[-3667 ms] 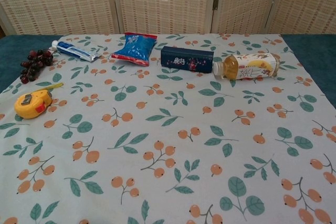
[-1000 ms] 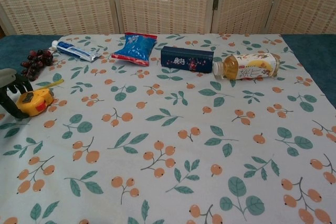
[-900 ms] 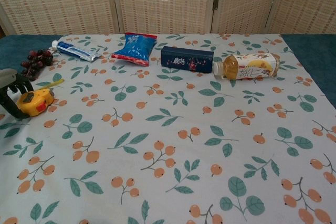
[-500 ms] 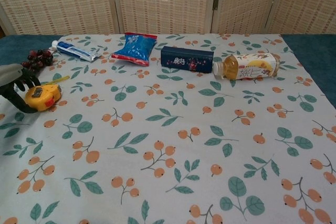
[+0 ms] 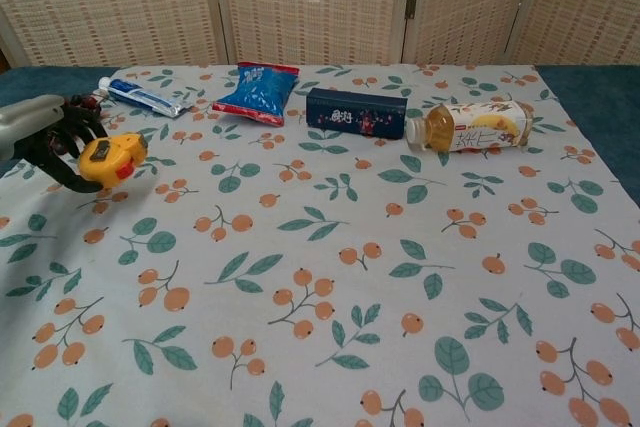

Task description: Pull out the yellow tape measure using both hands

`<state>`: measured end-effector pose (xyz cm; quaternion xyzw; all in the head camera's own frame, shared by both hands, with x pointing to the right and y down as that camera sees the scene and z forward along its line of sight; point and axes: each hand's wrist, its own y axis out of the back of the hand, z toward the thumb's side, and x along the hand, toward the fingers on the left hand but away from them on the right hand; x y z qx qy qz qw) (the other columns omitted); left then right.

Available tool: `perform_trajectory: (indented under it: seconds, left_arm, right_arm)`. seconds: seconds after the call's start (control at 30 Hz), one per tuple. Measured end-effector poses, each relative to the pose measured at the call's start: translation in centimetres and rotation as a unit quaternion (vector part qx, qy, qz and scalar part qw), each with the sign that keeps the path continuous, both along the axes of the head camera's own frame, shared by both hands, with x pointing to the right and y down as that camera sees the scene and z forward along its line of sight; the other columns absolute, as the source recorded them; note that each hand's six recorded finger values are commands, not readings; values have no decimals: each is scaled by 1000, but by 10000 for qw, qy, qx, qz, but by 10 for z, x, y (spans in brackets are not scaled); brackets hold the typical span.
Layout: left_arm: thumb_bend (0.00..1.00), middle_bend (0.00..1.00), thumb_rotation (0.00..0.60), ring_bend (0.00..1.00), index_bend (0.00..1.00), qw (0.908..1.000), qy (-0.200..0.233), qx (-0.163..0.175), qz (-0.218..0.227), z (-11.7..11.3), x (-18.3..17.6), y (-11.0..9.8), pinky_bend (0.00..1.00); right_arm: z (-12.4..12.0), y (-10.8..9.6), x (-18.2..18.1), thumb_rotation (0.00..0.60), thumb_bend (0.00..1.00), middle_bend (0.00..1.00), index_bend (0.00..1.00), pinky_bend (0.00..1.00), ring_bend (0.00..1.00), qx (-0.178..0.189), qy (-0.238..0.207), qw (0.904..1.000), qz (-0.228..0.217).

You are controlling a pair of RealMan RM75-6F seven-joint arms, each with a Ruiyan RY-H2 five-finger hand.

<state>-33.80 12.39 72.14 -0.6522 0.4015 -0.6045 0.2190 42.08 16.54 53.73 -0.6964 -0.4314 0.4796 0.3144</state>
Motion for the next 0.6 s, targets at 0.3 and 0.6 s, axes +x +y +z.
perform_trajectory:
  seconds: [0.3,0.6]
  left_arm:
    - [559,506,600,406,577,9925,993,415,574,-47,64,-3,126]
    - [562,508,600,406,579,9807,1594,649,931,-82,113,-3,128]
  right_arm:
    - [19,-32,-81,600,259,112,291,125,122,-478,-744,9934,-734]
    - [38,-70,-172,600,259,59,313,68,102,-1054,-1096,9787,-1382]
